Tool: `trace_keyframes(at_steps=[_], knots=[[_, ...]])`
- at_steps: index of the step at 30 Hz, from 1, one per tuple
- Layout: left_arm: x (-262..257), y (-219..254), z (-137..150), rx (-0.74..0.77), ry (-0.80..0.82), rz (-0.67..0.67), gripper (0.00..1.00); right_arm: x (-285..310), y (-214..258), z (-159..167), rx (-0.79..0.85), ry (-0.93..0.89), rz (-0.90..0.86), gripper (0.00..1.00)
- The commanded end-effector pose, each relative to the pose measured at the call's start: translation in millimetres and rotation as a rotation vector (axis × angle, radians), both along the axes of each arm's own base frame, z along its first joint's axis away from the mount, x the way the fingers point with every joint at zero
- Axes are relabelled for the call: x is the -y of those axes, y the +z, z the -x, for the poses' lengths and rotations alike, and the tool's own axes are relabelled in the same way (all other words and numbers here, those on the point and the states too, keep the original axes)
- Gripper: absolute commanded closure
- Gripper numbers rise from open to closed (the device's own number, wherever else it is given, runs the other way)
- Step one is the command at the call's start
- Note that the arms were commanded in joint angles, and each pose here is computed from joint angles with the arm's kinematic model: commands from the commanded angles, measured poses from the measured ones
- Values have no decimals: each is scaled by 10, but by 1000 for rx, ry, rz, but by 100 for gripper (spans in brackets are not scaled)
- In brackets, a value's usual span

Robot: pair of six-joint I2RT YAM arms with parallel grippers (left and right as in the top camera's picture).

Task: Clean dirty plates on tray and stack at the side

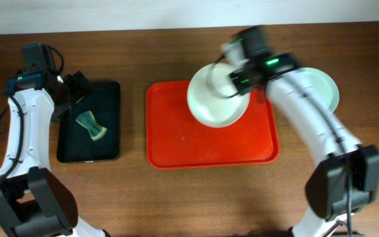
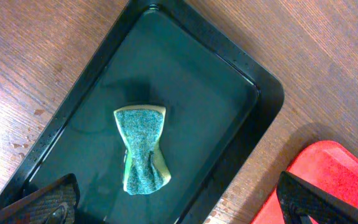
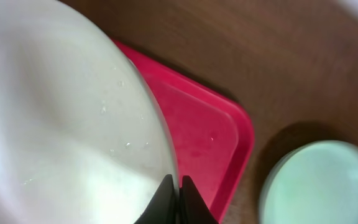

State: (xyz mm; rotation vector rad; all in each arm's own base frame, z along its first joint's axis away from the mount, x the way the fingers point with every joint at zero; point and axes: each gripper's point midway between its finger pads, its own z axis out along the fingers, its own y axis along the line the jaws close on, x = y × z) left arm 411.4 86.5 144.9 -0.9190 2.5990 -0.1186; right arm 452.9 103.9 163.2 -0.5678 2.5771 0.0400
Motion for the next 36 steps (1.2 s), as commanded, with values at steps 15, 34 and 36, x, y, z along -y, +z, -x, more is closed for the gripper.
trace_keyframes(at_steps=[15, 34, 36], knots=[[-3, -10, -2, -2, -4, 7, 1, 2919, -1014, 301, -25, -998, -529, 96], [-3, -10, -2, -2, -4, 7, 1, 2159, 396, 1446, 7, -1082, -397, 1], [-3, -10, -2, -2, -4, 7, 1, 1845, 572, 1605, 73, -994, -407, 1]])
